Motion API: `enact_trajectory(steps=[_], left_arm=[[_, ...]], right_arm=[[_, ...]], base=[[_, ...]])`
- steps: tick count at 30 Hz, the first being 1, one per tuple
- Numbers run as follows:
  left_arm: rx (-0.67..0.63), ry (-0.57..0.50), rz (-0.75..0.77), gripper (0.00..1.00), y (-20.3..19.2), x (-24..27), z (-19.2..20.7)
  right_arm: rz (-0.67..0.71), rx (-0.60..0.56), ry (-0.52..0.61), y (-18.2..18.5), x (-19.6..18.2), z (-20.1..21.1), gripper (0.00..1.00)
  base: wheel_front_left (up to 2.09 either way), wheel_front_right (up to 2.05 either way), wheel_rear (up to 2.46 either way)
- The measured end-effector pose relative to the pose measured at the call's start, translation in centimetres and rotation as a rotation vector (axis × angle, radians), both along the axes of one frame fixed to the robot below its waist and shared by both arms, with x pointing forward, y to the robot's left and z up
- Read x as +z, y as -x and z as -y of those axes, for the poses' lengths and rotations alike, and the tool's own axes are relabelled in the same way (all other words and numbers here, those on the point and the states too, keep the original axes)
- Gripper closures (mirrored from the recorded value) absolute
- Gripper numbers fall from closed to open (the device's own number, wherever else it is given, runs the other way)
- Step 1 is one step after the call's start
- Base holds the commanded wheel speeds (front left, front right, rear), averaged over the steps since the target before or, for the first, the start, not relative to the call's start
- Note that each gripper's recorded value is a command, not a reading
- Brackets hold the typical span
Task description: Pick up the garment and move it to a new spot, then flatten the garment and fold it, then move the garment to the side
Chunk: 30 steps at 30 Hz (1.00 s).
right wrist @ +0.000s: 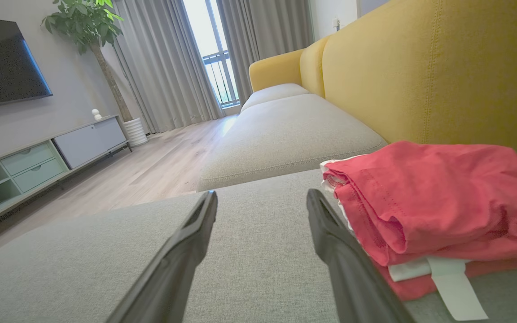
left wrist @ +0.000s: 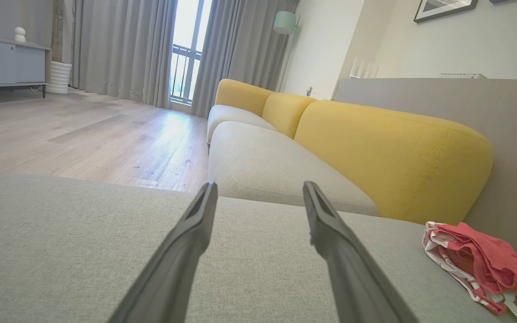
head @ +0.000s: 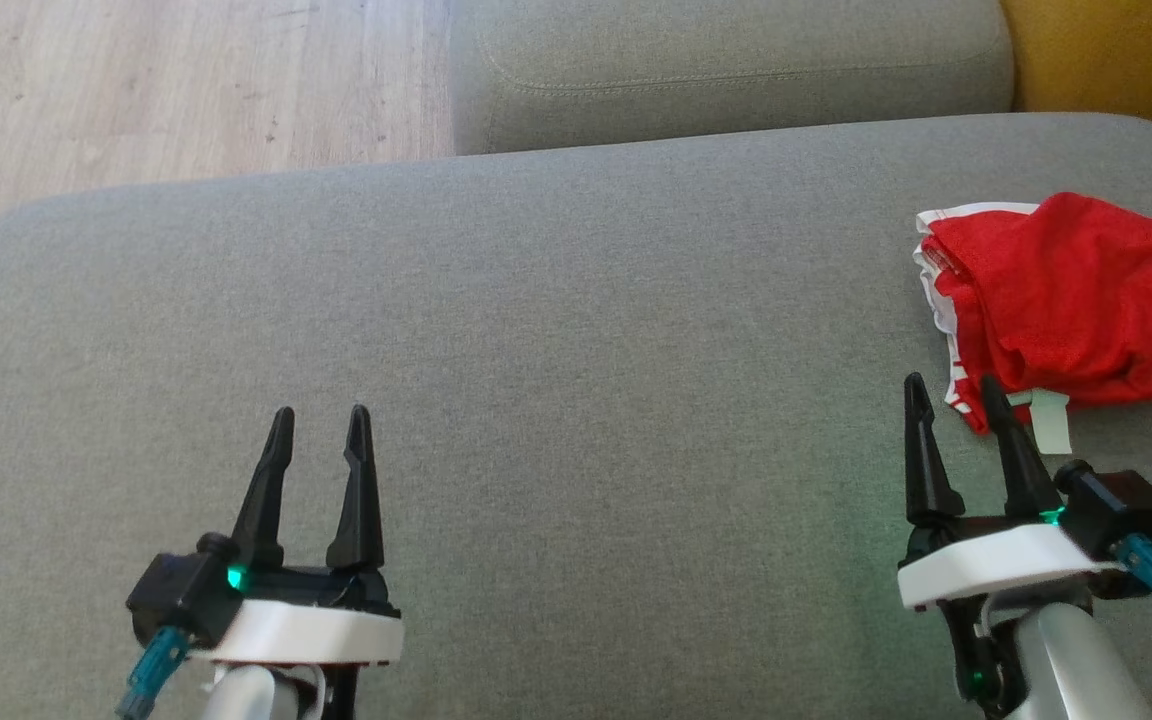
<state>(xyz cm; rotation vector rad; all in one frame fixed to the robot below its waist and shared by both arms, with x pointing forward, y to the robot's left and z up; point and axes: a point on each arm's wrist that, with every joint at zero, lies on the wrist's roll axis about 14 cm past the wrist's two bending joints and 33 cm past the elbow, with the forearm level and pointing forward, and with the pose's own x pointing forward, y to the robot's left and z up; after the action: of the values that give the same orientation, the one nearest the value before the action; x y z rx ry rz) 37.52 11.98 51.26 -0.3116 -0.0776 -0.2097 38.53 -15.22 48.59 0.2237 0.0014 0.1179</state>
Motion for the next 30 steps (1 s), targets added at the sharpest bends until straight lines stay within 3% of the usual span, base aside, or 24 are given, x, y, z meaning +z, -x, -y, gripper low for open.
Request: enact_trajectory(steps=[17, 18, 23, 30], left_arm=[[0.014, 0.008, -0.016, 0.0, 0.0, -0.4, -0.3], [0.015, 0.013, -0.023, 1.0, 0.0, -0.6, -0.3], [0.019, 0.004, -0.138, 1.0, 1.4, -4.2, -0.5], [0.031, 0.063, -0.177, 1.0, 1.7, -4.8, -0.7]], right_arm=[[-0.001, 0.009, 0.0, 0.0, -0.1, -0.3, 0.0], [-0.006, 0.008, -0.001, 0.0, -0.2, -0.3, 1.0], [-0.123, -0.001, -0.004, 1.9, -3.9, -0.1, 1.0], [-0.153, -0.021, -0.066, 2.3, -4.5, 0.2, 1.0]], base=[[0.0, 0.0, 0.0], [0.0, 0.0, 0.0], [0.0, 0.0, 0.0], [0.0, 0.0, 0.0]])
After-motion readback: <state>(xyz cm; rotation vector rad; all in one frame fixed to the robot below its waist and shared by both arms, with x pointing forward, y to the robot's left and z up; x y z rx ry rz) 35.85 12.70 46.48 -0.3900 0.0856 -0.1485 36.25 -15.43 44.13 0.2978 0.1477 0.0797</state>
